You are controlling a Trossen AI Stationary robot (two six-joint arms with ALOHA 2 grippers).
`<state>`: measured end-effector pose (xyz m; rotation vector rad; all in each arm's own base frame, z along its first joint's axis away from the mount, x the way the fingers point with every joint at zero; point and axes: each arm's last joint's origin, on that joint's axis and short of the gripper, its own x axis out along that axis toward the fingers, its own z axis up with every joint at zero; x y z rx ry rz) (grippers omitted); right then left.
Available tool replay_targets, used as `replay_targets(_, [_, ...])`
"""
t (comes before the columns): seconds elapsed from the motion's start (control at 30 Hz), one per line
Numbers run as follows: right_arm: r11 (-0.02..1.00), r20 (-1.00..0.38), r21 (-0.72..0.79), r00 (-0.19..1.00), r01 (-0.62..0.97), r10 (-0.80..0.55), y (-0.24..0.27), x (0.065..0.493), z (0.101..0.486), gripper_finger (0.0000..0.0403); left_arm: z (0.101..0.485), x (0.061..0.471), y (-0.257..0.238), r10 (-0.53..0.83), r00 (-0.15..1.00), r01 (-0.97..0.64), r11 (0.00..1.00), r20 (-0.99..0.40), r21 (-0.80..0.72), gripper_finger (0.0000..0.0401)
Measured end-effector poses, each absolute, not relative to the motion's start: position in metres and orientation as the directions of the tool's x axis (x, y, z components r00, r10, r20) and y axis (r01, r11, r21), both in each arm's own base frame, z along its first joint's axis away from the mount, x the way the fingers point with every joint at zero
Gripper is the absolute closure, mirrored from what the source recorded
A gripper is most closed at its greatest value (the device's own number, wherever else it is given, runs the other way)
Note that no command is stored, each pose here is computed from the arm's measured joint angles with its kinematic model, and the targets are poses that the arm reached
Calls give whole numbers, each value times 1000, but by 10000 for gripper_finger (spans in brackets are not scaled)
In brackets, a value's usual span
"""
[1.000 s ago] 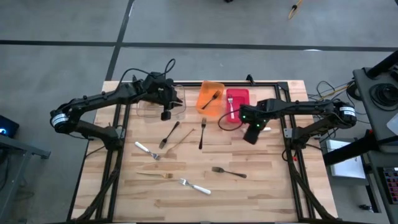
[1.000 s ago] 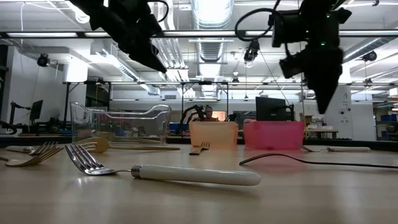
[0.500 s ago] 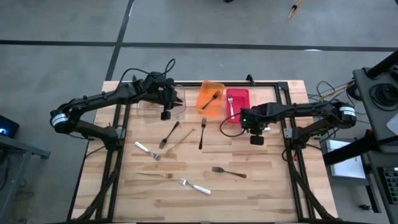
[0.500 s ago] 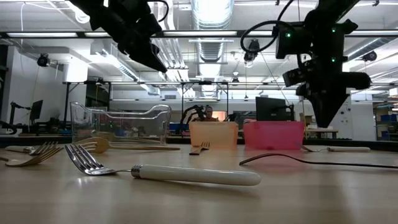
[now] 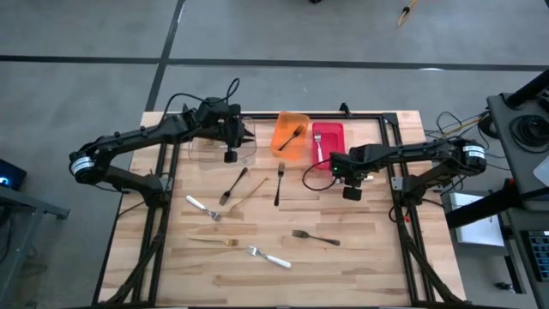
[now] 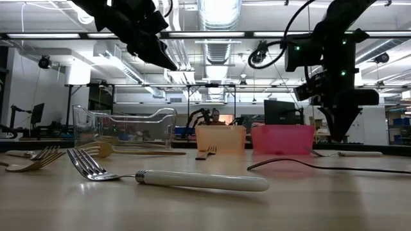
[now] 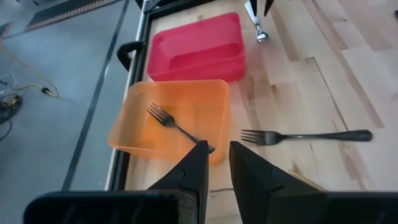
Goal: Sort silverware by color (type)
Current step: Put the white fork into the red bin
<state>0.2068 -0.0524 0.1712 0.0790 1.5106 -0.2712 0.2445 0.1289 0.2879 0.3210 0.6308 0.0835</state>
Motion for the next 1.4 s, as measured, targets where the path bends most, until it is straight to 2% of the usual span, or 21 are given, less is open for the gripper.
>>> replay_targets(0.2, [963, -992, -128, -16, 236, -128, -54, 211, 160, 326, 288, 245, 129, 175, 809, 24, 944, -562, 329, 353])
replay_targets(0.3, [976, -991, -133, -48, 174, -126, -54, 211, 156, 330, 288, 245, 129, 176, 808, 23, 944, -562, 329, 353])
replay_targets(0.5, [990, -994, -101, -55, 99, -96, -53, 211, 154, 368, 288, 245, 129, 176, 808, 23, 944, -562, 329, 353])
replay_targets(0.63, [978, -988, -149, -56, 142, -143, -54, 211, 155, 383, 288, 245, 129, 177, 809, 22, 944, -560, 329, 353])
replay_targets(0.73, [974, -988, -154, -55, 165, -147, -55, 211, 155, 368, 289, 245, 129, 178, 811, 21, 943, -558, 332, 353])
replay_targets(1.1, [969, -987, -159, -11, 187, -159, -56, 214, 153, 263, 291, 246, 130, 186, 826, 15, 936, -532, 351, 353])
replay_targets(1.23, [970, -987, -159, -11, 184, -159, -55, 212, 149, 248, 291, 246, 130, 186, 826, 16, 936, -532, 351, 353])
replay_targets(1.4, [970, -987, -159, -3, 182, -161, -55, 212, 147, 249, 291, 246, 130, 186, 826, 16, 936, -532, 351, 353])
